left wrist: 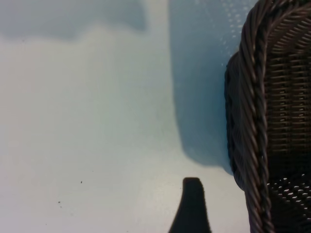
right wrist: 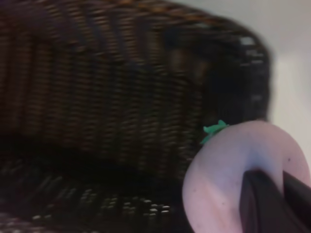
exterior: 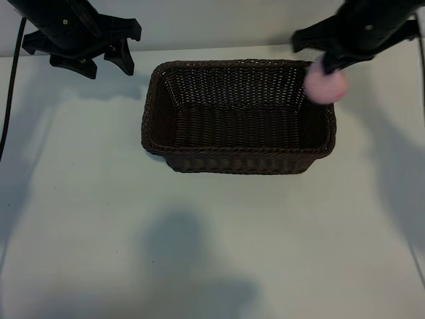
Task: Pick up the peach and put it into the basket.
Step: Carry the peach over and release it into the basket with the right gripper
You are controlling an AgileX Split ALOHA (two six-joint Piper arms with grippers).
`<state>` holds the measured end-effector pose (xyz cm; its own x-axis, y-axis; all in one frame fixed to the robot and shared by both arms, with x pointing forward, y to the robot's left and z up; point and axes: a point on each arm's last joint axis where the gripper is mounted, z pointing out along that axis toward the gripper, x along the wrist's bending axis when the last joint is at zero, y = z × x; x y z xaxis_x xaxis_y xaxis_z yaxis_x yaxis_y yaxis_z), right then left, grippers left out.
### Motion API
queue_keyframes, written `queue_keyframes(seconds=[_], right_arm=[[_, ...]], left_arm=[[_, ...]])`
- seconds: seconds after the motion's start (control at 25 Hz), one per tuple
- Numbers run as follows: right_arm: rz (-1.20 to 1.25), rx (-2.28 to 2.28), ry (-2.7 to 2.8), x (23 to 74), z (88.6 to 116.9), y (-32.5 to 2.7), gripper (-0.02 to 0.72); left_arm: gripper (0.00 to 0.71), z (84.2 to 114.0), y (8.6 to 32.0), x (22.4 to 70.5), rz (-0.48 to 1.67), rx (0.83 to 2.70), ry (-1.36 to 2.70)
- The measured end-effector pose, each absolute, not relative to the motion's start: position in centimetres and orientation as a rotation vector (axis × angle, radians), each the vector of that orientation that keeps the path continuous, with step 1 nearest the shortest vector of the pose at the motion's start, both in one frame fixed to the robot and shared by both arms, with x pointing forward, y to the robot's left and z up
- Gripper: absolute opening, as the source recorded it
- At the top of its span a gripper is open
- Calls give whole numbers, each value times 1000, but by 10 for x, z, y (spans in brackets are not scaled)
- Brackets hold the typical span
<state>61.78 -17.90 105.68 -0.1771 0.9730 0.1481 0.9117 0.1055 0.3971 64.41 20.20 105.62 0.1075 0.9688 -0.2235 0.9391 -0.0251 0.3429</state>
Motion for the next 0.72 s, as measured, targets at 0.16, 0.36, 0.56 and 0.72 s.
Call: queue_keyframes(seconds=[0.16,0.36,0.56,0.72], right_arm=[[635,1879,2281,622,1035,-150,43],[626,1823,2357,629,999,-122,43],[589,1837,2391,632,975,-114,50],[601,1822,2396,633,974,-113,121]], left_arm=[[596,1056,202,644,104,1989,1857],[596,1056,202,644,104,1989,1857],[596,1056,202,644,104,1990,1856],[596,1056,202,645,106,1988,1854]])
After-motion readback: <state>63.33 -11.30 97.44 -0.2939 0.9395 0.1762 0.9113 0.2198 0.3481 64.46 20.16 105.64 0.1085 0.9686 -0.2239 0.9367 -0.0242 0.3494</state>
